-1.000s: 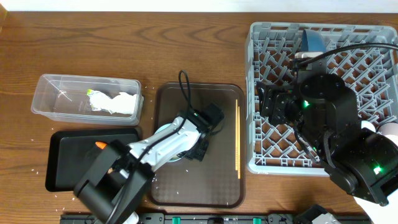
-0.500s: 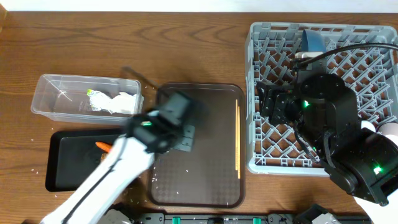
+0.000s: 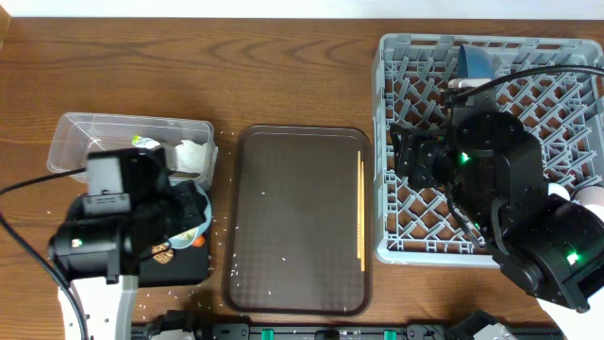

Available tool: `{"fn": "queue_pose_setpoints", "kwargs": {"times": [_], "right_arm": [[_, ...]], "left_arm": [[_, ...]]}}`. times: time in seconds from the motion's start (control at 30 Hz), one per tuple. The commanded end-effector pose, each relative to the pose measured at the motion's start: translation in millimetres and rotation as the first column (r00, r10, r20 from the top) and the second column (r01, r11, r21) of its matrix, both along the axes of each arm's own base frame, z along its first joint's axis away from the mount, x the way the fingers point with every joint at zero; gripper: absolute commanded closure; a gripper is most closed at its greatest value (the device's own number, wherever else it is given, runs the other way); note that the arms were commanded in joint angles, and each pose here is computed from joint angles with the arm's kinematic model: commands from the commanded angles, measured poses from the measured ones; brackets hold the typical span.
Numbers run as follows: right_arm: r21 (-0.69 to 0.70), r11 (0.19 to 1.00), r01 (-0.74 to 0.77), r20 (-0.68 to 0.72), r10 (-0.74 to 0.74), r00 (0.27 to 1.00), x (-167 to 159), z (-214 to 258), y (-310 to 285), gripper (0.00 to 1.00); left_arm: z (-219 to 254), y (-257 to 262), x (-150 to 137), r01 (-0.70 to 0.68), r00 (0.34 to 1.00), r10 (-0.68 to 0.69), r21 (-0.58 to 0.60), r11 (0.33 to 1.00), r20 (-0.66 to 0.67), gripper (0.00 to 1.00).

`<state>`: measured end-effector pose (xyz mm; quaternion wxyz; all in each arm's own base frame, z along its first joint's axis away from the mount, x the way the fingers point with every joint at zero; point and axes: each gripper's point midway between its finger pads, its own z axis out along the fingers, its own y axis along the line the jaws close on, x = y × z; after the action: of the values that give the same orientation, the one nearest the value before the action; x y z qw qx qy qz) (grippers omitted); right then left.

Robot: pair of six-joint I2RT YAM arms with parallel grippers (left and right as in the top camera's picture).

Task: Sort waste into correct bins and load items into the dishwasher rack
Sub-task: 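Lift rice bowl with left gripper and carry it over black tray, then tilt rice bowl with left gripper to dump rice onto black tray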

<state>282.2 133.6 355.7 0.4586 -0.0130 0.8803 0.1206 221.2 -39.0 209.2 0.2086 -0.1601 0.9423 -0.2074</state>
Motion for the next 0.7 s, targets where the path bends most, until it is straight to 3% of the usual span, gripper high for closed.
{"fn": "queue_pose_setpoints", "kwargs": {"times": [0.0,0.27,0.67], "right_arm": [[0.002,1.000,0.028,0.008,-0.028,1.000,2.3,2.2,-4.0,0.26],[-0.019,0.999,0.026,0.016,-0.025,1.000,3.0,2.7,-5.5,0.26],[-0.027,0.999,0.026,0.019,-0.025,0.999,3.1,2.8,-6.5,0.26]], "left_arm": [[-0.9,3.2,-0.4,0.029,0.999,-0.027,-0.071,0.997,0.025,0.94],[-16.7,28.0,0.2,-0.031,0.999,0.038,-0.207,0.978,0.029,0.94],[-16.0,77.6,-0.2,-0.155,0.952,0.236,-0.360,0.920,0.195,0.94]]}}
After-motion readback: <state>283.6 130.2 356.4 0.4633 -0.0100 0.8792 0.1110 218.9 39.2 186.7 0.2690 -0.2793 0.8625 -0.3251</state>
